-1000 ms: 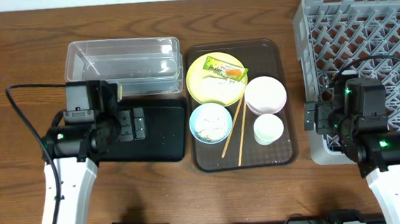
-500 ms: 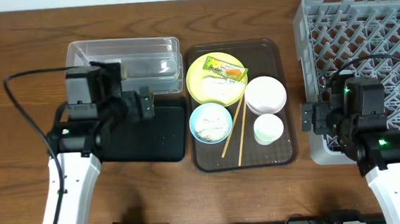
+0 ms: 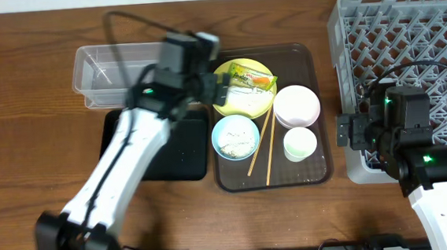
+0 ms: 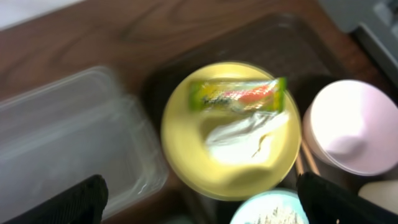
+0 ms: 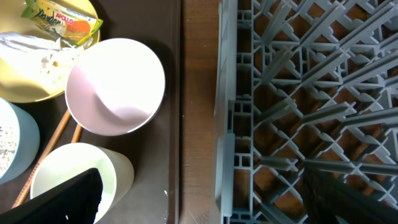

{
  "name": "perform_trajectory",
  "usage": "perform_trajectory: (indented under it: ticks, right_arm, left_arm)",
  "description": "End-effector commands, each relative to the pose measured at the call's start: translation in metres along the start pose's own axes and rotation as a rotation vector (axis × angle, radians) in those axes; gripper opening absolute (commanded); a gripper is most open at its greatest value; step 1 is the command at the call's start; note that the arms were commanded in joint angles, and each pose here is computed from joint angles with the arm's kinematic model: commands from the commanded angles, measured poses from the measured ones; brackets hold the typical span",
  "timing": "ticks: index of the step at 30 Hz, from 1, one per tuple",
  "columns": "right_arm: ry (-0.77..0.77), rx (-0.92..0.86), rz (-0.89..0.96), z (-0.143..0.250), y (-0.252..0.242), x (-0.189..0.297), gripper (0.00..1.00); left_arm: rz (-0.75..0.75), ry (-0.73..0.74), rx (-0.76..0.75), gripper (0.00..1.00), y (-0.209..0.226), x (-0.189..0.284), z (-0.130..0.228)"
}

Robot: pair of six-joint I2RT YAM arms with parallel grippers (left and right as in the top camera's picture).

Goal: Sort waste into correct bins and load items into the dishwasher rack
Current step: 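Reach the left gripper to the yellow plate and grasp the tissue, then carry the tissue with the left gripper into the clear bin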

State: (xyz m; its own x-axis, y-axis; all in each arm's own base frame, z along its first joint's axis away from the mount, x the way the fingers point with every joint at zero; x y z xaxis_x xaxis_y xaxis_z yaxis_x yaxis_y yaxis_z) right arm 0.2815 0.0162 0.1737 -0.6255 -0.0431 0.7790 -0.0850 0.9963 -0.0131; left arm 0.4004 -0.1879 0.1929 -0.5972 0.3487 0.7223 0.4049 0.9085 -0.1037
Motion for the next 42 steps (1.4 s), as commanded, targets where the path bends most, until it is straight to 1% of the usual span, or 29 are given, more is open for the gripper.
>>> perform_trajectory:
  ticks: [1, 6, 9, 13, 15, 19, 21, 23, 25, 26, 27, 28, 32, 36, 39, 42]
  right_arm:
    - [-0.024, 0.008, -0.013, -0.008, 0.003, 0.005, 0.99]
    - [-0.029, 0.008, -0.012, -0.010, 0.003, 0.005, 0.99]
    - [-0.027, 0.008, -0.013, -0.009, 0.003, 0.005, 0.99]
    - [-0.027, 0.008, -0.013, -0.009, 0.003, 0.005, 0.99]
    - [-0.027, 0.008, -0.012, -0.009, 0.003, 0.005, 0.99]
    - [-0.027, 0.008, -0.012, -0.009, 0.003, 0.005, 0.99]
    - [-0.027, 0.008, -0.012, -0.009, 0.003, 0.005, 0.99]
    - [-0.027, 0.008, -0.012, -0.009, 0.003, 0.005, 0.99]
    - [-0.027, 0.008, -0.012, -0.009, 0.003, 0.005, 0.99]
    - [-0.027, 0.008, -0.012, -0.009, 0.003, 0.005, 0.99]
    - [-0.027, 0.008, -0.012, -0.009, 0.003, 0.005, 0.99]
    - [-0.027, 0.008, -0.012, -0.009, 0.003, 0.005, 0.99]
    - [-0.027, 0.008, -0.012, -0.009, 0.003, 0.005, 0.99]
    - [-0.027, 0.008, -0.012, -0.009, 0.003, 0.005, 0.99]
    - [-0.027, 0.008, -0.012, -0.009, 0.003, 0.005, 0.99]
    - [-0.026, 0.008, -0.012, -0.009, 0.003, 0.005, 0.99]
  left_arm:
    - [0.009, 0.036, -0.118, 0.96, -0.017, -0.037, 0.009]
    - [0.031, 0.094, -0.143, 0.91, -0.030, -0.087, 0.032]
    - [0.035, 0.124, -0.148, 0.85, -0.032, -0.111, 0.047]
    - [0.033, 0.155, -0.147, 0.80, -0.030, -0.133, 0.062]
    - [0.031, 0.172, -0.146, 0.76, -0.028, -0.141, 0.069]
    - [0.031, 0.192, -0.145, 0.61, -0.027, -0.148, 0.077]
    - [0.030, 0.193, -0.146, 0.52, -0.027, -0.148, 0.077]
    - [0.030, 0.193, -0.146, 0.40, -0.027, -0.148, 0.077]
    - [0.030, 0.194, -0.145, 0.23, -0.027, -0.147, 0.078]
    - [0.030, 0.192, -0.145, 0.19, -0.027, -0.146, 0.077]
    - [0.030, 0.190, -0.145, 0.09, -0.027, -0.145, 0.075]
    - [0.031, 0.181, -0.145, 0.06, -0.028, -0.142, 0.072]
    - [0.032, 0.116, -0.143, 0.06, -0.030, -0.119, 0.047]
    - [0.019, 0.021, -0.128, 0.06, -0.023, -0.079, 0.012]
    - [-0.063, -0.048, -0.081, 0.06, 0.003, -0.051, -0.010]
    - [-0.156, -0.089, -0.038, 0.06, 0.036, -0.032, -0.022]
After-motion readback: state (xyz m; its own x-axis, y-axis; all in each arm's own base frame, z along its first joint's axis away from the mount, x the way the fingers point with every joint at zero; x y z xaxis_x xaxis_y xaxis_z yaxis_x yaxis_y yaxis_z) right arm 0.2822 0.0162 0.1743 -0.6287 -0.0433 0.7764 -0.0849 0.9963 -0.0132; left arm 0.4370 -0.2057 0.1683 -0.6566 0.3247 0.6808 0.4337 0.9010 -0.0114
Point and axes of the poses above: each gripper's point midway between its finger pads, its own x axis back along the fingers, its own y axis along the line the jaws close on, z = x × y, the point moved 1 cm from there along x, back along the fingers, and after that the axes turned 5 degrees about x, right-handed, at the moved point
